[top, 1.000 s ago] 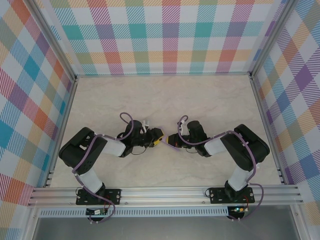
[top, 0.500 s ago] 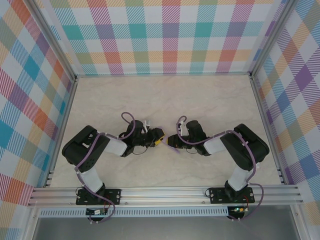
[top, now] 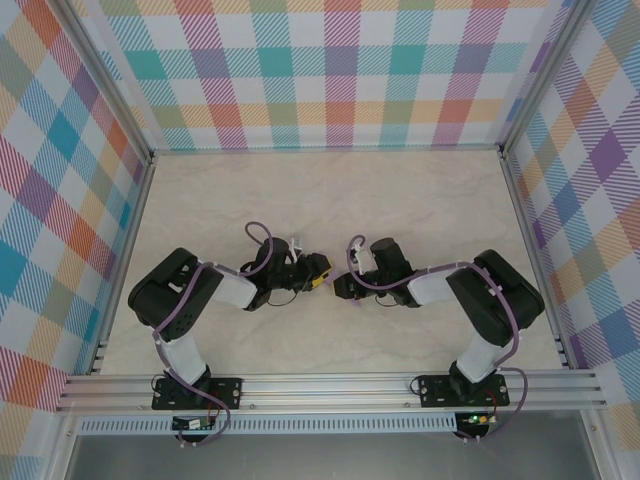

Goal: Fold a paper plane with a square sheet of paper (pick it up from the middle)
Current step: Fold the wing for the fifth time at the center of the table.

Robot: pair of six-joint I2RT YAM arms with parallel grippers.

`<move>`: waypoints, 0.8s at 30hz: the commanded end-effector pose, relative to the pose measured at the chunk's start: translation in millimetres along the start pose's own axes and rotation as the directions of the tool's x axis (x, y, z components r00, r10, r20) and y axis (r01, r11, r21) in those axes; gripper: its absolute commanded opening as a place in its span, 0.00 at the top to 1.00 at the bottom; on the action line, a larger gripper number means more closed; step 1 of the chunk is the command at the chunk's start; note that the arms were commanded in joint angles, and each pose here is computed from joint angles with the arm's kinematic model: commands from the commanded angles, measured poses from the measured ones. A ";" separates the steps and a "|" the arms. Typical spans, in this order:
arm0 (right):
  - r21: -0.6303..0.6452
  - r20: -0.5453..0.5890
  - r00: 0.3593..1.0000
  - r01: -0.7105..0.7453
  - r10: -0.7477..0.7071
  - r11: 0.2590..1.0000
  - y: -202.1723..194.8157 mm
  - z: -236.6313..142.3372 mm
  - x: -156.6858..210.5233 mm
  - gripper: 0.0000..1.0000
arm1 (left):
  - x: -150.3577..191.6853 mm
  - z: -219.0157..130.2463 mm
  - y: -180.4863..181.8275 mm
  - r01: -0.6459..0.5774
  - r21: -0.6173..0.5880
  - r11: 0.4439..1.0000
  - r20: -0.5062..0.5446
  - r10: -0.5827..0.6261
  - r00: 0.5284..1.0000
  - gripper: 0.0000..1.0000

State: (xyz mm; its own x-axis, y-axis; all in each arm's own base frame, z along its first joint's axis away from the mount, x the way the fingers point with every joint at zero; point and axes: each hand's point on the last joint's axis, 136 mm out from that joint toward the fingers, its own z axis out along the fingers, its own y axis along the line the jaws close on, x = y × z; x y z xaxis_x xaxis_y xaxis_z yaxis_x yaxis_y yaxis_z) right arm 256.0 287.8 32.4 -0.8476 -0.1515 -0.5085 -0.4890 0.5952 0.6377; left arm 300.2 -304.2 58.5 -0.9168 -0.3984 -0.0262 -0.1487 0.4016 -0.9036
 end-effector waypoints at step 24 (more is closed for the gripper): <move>-0.022 -0.033 0.985 0.171 -0.172 0.985 7.0 1.4 -7.9 0.93 | -1.6 0.5 -18.0 -0.025 0.034 0.999 0.002 0.025 1.000 0.60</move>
State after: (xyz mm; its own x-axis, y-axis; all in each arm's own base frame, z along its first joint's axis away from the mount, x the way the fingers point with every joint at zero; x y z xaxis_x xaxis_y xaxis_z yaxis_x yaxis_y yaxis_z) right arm 258.8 289.2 38.5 -0.7576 -0.2744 -0.5923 -0.6245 0.5688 0.5352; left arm 302.4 -305.7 60.2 -0.9168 -0.3983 -0.0292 -0.1447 0.3993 -0.9054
